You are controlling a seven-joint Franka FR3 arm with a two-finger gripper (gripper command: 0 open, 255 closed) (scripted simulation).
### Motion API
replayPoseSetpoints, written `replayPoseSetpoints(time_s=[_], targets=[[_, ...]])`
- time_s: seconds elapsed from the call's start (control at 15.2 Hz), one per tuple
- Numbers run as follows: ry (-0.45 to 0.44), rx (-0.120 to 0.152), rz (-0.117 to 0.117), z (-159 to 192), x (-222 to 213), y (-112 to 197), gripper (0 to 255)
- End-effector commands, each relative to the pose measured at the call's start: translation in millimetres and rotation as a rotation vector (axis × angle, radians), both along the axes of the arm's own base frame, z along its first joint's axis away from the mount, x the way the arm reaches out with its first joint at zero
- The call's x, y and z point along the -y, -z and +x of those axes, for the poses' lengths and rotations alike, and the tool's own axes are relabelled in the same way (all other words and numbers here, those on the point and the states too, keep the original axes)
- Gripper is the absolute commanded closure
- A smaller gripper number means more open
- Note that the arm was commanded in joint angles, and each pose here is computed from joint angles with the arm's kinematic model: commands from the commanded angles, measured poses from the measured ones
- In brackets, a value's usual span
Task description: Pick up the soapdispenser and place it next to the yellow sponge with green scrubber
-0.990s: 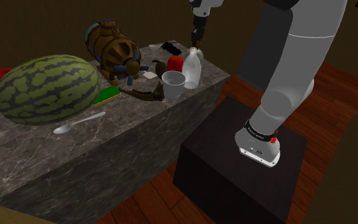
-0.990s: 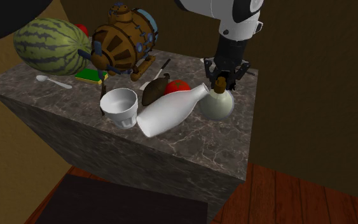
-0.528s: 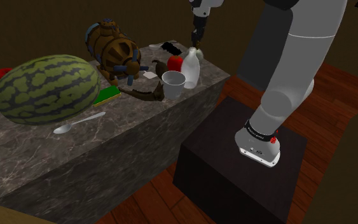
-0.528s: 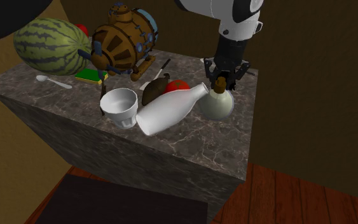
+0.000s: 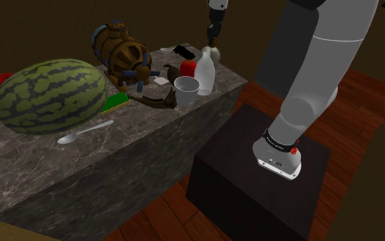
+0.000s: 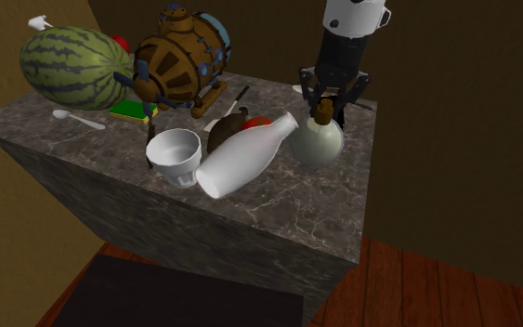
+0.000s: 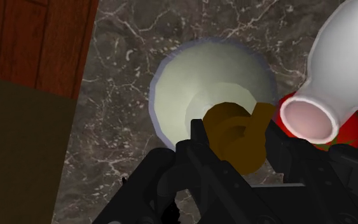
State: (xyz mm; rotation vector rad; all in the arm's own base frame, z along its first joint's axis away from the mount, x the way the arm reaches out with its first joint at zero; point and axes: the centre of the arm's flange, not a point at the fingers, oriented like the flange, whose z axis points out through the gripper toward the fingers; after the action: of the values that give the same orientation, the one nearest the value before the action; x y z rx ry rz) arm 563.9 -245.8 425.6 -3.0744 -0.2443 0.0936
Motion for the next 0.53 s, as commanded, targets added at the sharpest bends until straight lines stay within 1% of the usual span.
replayPoseSetpoints(time_s=[0.0,0.46], targets=[[0.000,0.000,0.000,1,1,-10,255],[0.000,0.000,0.000,1,1,-47,255]])
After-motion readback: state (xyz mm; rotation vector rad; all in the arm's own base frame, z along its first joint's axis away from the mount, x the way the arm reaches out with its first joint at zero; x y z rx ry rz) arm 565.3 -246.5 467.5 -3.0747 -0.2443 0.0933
